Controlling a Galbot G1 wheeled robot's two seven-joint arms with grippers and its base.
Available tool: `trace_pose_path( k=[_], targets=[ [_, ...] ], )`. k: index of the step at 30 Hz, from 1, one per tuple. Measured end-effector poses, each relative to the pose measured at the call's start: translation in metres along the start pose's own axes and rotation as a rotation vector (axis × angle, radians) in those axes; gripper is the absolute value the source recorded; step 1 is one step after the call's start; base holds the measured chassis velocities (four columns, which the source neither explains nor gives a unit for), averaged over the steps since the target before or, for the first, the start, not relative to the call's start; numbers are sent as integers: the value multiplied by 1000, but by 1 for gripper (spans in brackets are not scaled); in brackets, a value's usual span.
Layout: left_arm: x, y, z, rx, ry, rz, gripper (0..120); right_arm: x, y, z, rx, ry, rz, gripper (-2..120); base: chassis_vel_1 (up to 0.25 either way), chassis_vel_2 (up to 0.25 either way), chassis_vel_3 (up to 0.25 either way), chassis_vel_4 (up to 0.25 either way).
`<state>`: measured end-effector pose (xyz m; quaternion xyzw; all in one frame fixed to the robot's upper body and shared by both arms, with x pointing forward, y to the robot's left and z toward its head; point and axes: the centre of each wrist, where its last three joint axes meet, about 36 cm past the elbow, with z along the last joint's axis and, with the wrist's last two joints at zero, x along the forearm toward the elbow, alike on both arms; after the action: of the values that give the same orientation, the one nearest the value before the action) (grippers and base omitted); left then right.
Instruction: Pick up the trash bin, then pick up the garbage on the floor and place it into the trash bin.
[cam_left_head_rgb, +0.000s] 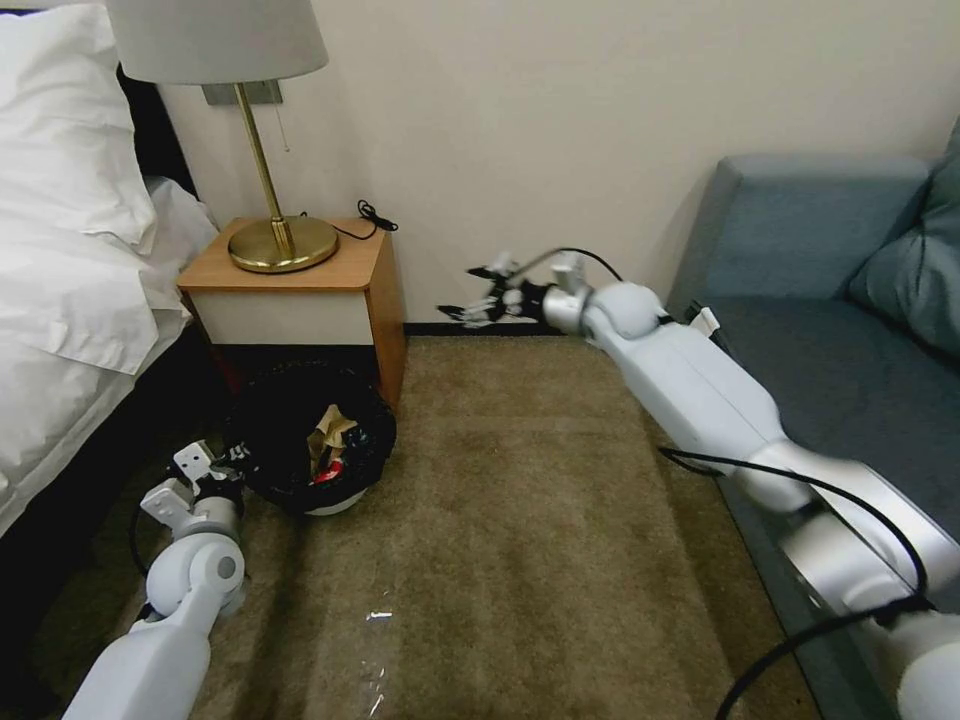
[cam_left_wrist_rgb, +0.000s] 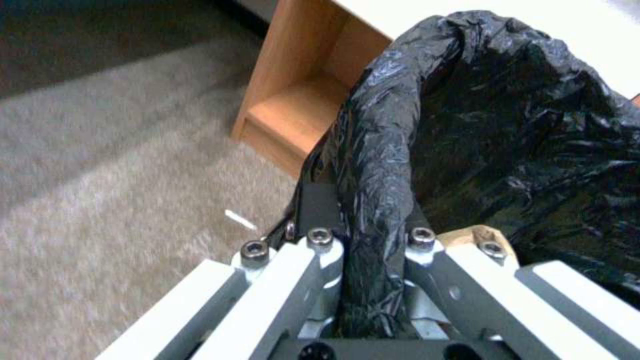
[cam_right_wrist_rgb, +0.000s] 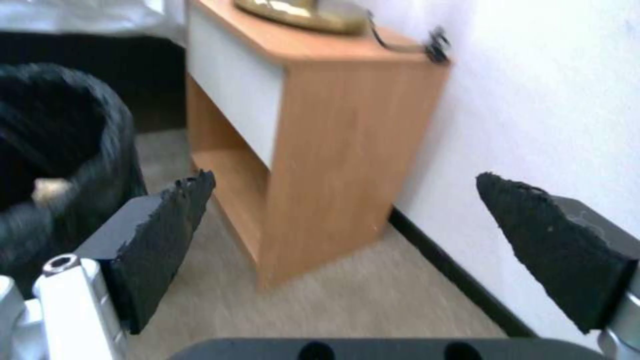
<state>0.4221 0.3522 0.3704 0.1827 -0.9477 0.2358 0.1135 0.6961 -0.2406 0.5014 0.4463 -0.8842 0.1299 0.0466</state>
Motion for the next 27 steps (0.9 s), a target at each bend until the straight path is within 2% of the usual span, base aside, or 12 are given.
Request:
trace_pose_path(
  k=[1, 5, 10, 17, 19, 21, 23, 26, 27],
  targets=[
    [-2, -1, 2, 17, 10, -3, 4, 13, -2, 13, -7, 8, 18, 100, 0, 0, 0, 0],
    [-7, -2, 5, 52, 30, -10, 4, 25, -3, 25, -13, 17, 29, 100, 0, 0, 0, 0],
    [-19, 1, 19, 108, 90, -37, 4, 41, 1, 49, -44, 29, 41, 100, 0, 0, 0, 0],
    [-23, 5, 26, 92, 128, -42, 4, 56, 15, 80, -75, 54, 34, 100, 0, 0, 0, 0],
    [-23, 5, 25, 83, 129, -40, 8, 58, 16, 83, -78, 53, 34, 100, 0, 0, 0, 0],
    [-24, 6, 22, 48, 118, -36, 19, 61, 19, 90, -88, 48, 39, 100, 0, 0, 0, 0],
    [-25, 7, 21, 34, 114, -34, 22, 62, 20, 92, -92, 46, 42, 100, 0, 0, 0, 0],
    [-22, 5, 16, 7, 105, -24, 37, 67, 22, 99, -93, 28, 79, 100, 0, 0, 0, 0],
    [-22, 5, 16, 7, 105, -24, 37, 67, 22, 99, -93, 28, 79, 100, 0, 0, 0, 0]
  ],
)
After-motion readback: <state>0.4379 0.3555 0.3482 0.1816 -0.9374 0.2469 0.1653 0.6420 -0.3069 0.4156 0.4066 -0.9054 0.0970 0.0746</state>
